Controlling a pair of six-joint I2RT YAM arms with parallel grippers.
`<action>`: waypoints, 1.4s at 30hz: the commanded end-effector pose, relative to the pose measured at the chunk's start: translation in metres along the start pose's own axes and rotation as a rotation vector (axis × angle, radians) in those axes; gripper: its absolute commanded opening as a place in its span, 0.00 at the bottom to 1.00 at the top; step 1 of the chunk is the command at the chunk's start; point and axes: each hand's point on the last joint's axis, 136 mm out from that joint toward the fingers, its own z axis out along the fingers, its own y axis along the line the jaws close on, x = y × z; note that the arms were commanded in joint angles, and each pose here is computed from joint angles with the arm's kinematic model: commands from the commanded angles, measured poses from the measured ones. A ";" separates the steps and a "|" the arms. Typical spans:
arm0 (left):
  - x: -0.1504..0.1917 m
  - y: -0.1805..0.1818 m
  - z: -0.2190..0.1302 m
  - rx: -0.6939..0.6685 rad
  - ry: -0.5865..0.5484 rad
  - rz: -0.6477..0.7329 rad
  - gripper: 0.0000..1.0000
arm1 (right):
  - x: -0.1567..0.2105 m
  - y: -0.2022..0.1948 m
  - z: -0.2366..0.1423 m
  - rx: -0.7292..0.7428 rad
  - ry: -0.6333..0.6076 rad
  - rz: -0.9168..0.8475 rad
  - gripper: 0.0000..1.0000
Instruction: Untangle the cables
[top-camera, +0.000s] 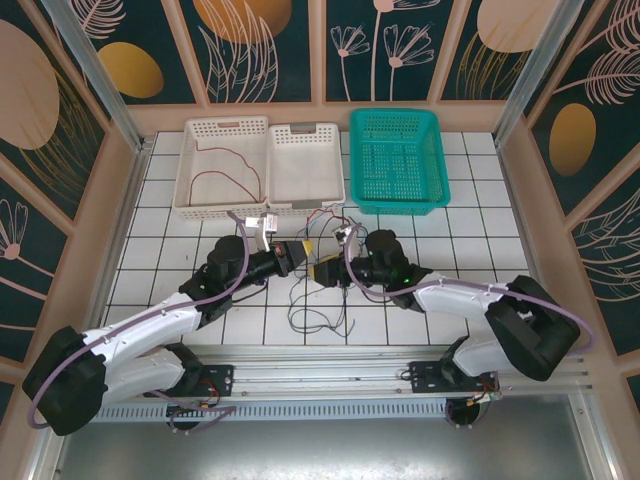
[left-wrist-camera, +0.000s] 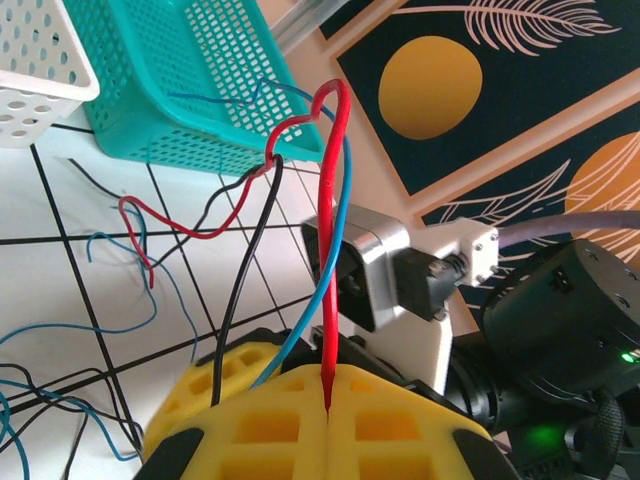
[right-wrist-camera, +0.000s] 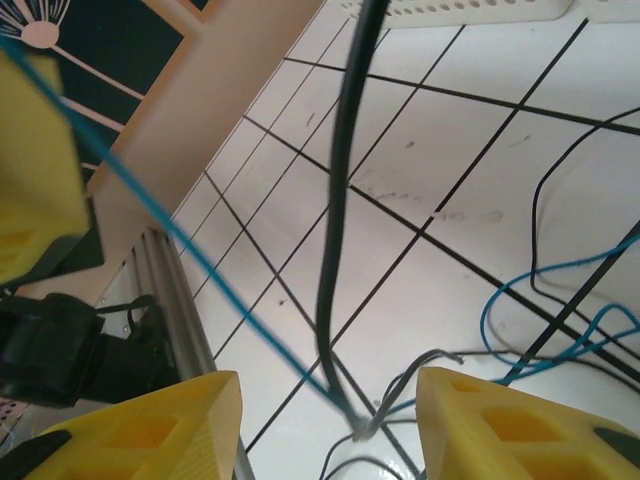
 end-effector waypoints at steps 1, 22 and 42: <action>-0.005 -0.012 -0.003 0.057 -0.020 0.004 0.00 | -0.027 0.005 0.008 0.003 -0.082 -0.064 0.43; -0.027 -0.028 -0.032 -0.051 -0.055 0.128 0.00 | 0.003 -0.108 -0.046 0.366 -0.112 0.249 0.00; -0.173 -0.056 -0.142 -0.623 -0.546 0.427 0.00 | 0.008 -0.117 -0.095 0.439 -0.213 0.277 0.00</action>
